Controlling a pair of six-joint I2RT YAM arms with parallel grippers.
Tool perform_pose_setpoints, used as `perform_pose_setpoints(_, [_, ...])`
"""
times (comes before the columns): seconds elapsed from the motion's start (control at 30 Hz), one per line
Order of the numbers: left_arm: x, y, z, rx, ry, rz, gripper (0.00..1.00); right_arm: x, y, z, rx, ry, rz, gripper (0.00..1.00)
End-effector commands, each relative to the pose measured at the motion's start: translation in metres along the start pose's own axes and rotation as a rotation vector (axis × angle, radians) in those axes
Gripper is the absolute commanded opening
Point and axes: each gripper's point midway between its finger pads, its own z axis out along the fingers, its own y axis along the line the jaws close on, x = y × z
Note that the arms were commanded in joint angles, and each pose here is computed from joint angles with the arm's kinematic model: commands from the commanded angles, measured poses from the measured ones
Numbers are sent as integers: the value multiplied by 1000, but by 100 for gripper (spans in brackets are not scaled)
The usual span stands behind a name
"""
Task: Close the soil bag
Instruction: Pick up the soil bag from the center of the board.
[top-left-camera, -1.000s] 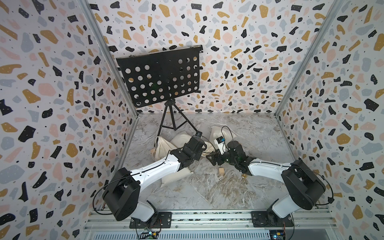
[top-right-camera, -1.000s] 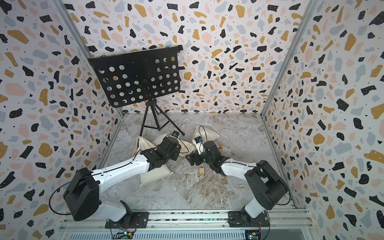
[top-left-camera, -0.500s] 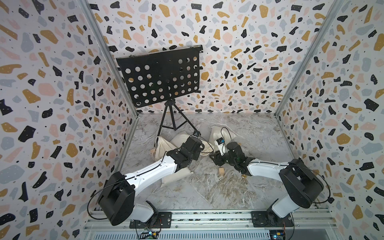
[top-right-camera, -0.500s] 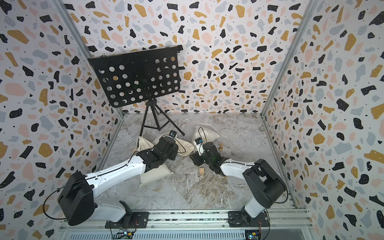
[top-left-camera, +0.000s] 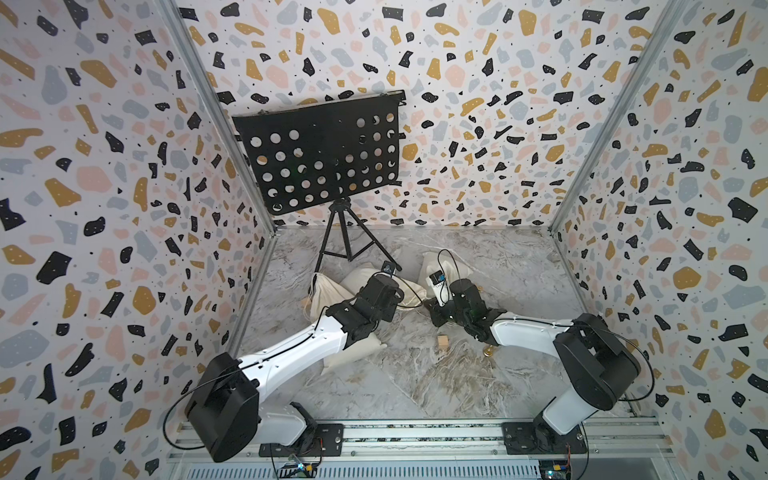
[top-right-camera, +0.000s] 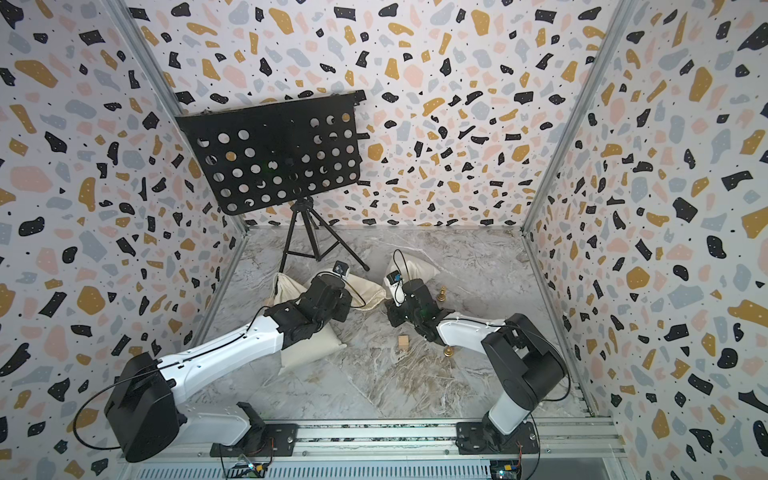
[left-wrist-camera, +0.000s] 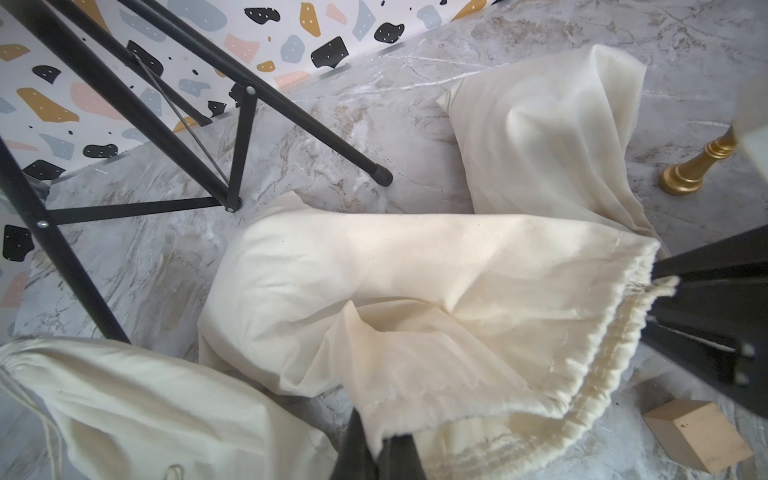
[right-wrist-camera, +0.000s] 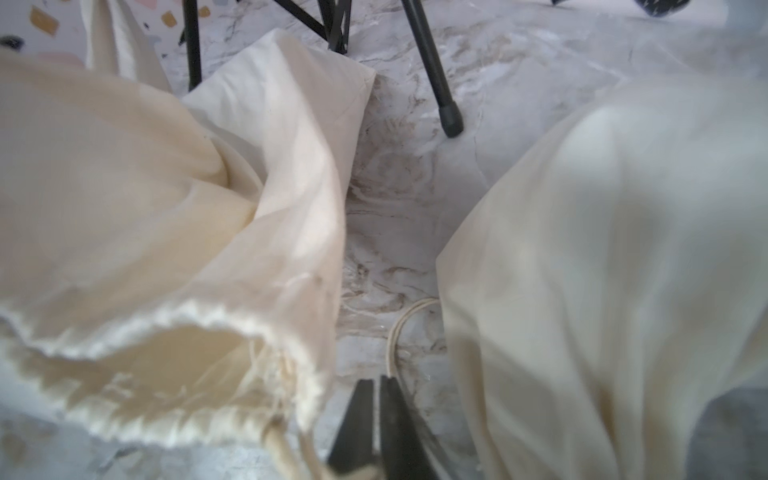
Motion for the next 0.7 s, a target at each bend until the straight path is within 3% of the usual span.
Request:
perform_pose_setpoints(0.0, [-23,13,-15,3,-87,-57,0,-78,14,-40,9,-147,-86,0])
perform_pose_setpoints(0.13, [-62,27,-40,0,-184,-73,0,-152,30,-93,21,-248,-171,0])
perform_pose_setpoints(0.23, [-88,44,-59,-16,-246,-110,5,-189,44,-118,-8,-280,-209,0])
perform_pose_setpoints(0.37, [-119,60,-87,-7,-344,-154,28,-228,69,-136,-85,-319,-250,0])
perform_pose_setpoints(0.5, [-143,51,-116,82,-449,-122,51,-244,85,-128,-128,-300,-281,0])
perform_pose_setpoints(0.67, [-155,14,-133,302,-537,-24,65,-247,91,-123,-138,-277,-295,0])
